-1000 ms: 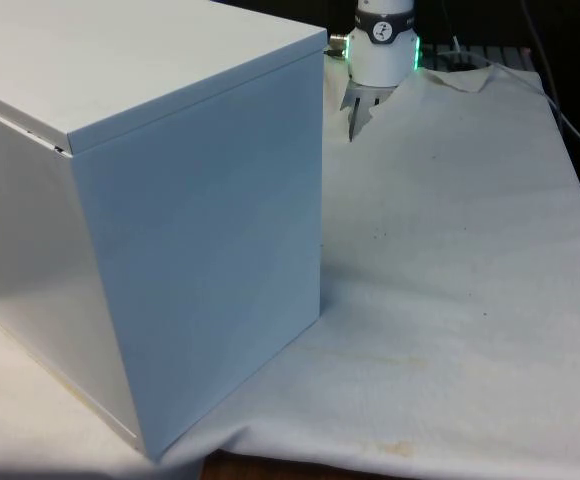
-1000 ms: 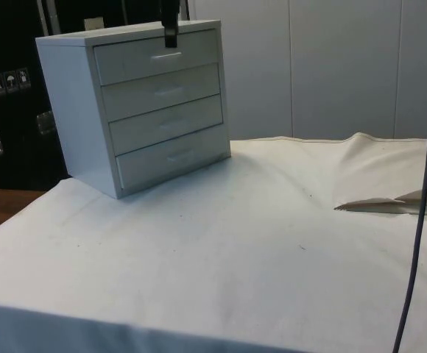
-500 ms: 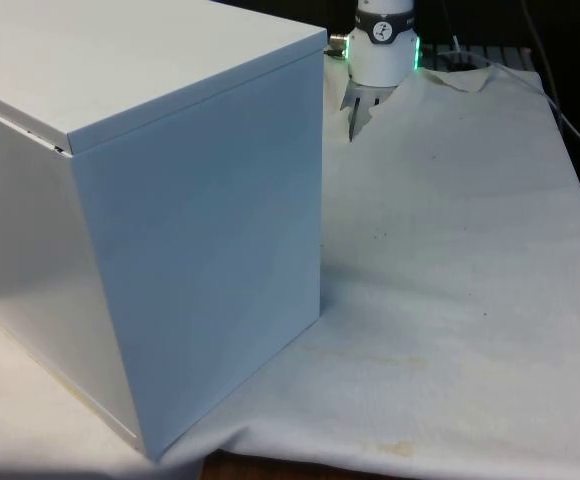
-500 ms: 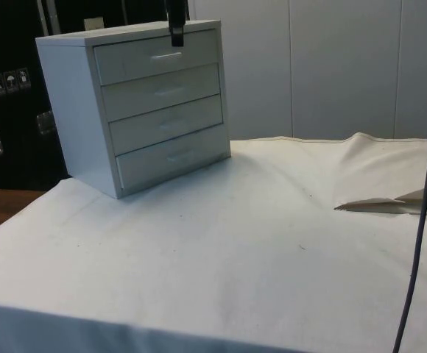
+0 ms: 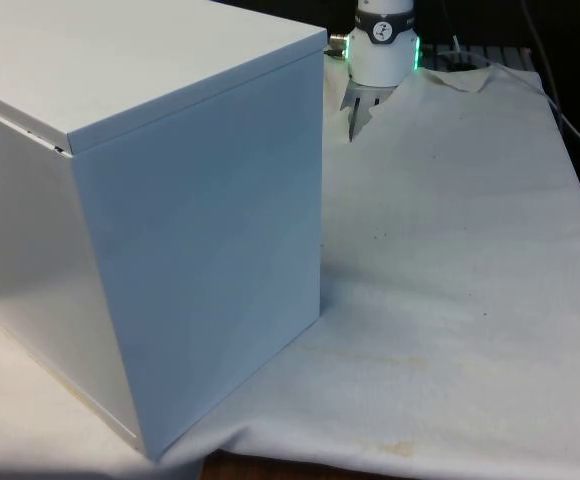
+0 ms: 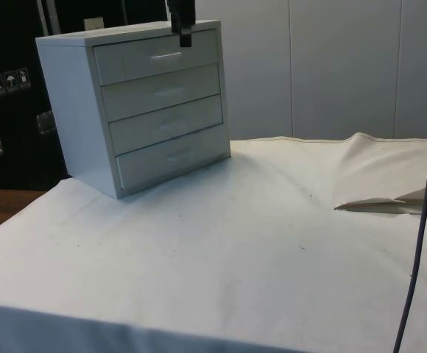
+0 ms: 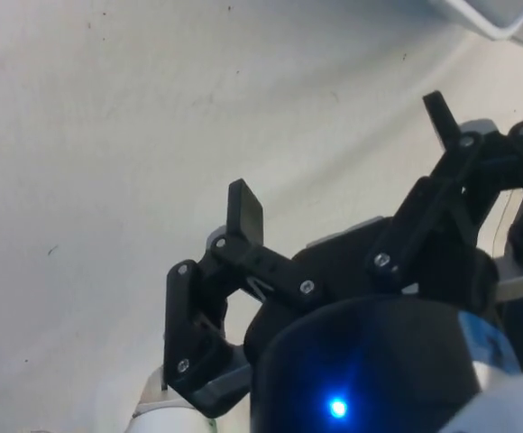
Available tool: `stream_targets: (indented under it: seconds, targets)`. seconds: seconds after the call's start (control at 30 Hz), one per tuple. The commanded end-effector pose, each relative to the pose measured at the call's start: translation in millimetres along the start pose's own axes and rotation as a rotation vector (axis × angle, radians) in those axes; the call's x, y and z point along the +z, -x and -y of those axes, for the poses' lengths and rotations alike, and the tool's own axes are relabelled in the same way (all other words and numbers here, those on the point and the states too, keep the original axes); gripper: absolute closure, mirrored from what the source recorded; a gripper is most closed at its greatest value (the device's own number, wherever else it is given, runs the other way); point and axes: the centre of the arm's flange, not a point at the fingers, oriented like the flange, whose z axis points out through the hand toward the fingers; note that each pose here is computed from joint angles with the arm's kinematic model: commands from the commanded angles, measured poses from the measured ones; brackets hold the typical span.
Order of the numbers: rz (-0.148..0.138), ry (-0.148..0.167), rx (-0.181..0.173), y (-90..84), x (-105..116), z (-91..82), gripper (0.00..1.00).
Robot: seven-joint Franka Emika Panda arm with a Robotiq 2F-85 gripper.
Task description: Open the drawer, then close it.
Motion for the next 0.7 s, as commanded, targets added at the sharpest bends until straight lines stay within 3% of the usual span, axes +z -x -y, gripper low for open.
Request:
stream_targets:
  seconds: [0.0,0.07,0.1,0.37,0.4,0.43,0.67]
  targets:
    - [-0.015,0.005,-0.016,2.3,1,-0.5,0.0]
    - [-0.003,0.002,-0.012,1.5,2,-1.0,0.0]
    - [-0.017,0.006,-0.028,3.5,1,-1.4,0.0]
    - [-0.021,0.01,-0.082,9.1,6,-5.4,0.0]
    - [-0.009,0.005,-0.073,8.8,6,-6.0,0.0]
    - [-0.022,0.011,-0.089,9.5,6,-5.7,0.0]
    - [-0.025,0.016,-0.14,13.4,11,-8.7,0.0]
